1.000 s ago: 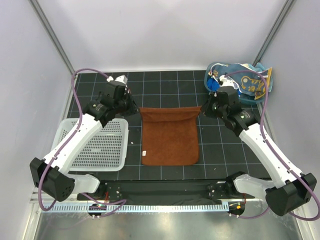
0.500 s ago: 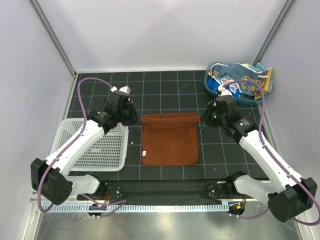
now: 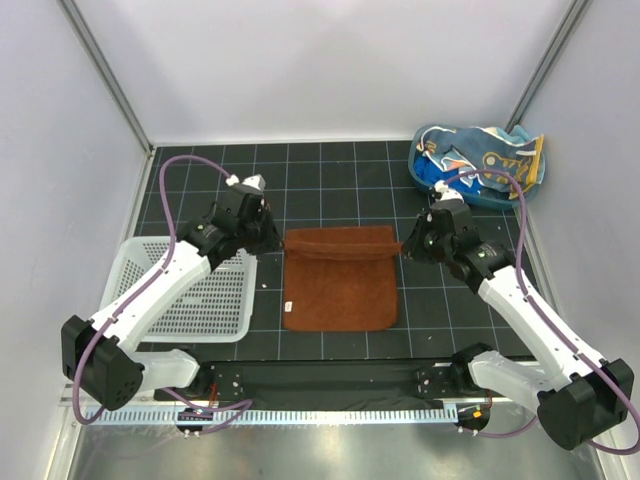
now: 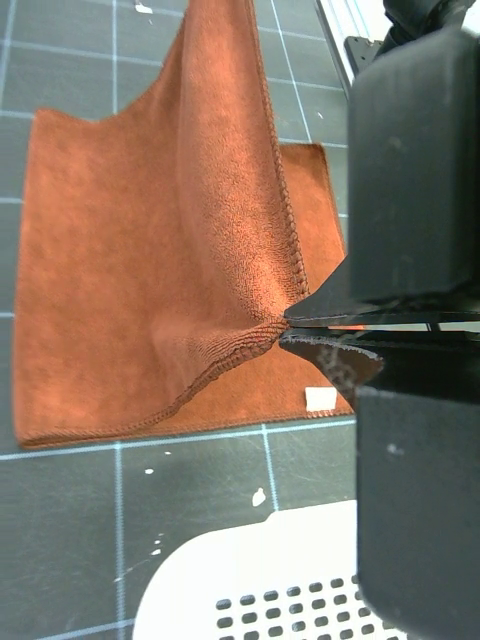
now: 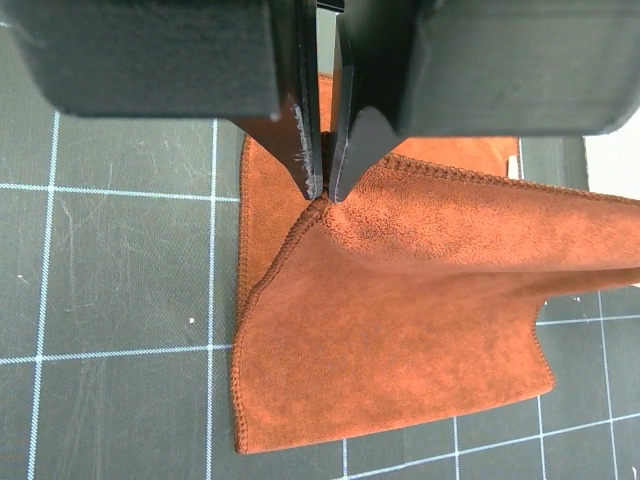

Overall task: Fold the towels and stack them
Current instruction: Fold the towel

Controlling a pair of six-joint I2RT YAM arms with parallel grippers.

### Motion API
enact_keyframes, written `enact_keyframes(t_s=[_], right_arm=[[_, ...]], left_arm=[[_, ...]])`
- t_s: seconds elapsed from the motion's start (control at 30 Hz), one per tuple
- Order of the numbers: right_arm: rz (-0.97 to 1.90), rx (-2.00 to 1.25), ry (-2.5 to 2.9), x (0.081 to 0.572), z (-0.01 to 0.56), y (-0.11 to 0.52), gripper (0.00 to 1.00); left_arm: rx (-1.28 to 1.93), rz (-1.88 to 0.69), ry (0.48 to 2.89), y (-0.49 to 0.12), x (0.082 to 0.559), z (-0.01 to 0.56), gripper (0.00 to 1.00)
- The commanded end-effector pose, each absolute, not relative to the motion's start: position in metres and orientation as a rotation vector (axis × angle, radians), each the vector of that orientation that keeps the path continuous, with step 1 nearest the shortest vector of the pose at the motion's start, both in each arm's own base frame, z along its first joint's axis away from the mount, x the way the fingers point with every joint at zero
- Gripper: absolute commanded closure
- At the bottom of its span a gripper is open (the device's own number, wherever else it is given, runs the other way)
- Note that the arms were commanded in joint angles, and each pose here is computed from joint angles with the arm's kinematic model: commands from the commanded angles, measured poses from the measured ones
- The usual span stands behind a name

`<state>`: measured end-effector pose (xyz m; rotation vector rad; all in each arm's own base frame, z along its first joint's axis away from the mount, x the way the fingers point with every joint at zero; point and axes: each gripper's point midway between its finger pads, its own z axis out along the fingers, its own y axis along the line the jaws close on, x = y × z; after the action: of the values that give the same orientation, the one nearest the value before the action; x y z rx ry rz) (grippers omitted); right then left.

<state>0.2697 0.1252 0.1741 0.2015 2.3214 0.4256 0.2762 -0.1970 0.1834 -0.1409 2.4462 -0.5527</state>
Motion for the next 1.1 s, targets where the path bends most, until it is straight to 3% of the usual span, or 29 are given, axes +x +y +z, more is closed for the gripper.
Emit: enact_keyframes(t_s=[0.0,0.37,1.07], right_arm=[[0.431,0.189,2.247,0.278,0.205,0.125,0.98],[0.441,0.183,2.241,0.272,0.213,0.124,0.98],[0.499,0.219,2.444,0.232,0.111,0.129,0.98]], left_arm=[[-0.134,-0.538,2.35,-0.195,0.292,0.22,1.0],[-0.135,-0.53,2.335,-0.189,0.285,0.228,1.0],[-0.151,-0.561,2.507,-0.195,0.245,0.131,1.0]])
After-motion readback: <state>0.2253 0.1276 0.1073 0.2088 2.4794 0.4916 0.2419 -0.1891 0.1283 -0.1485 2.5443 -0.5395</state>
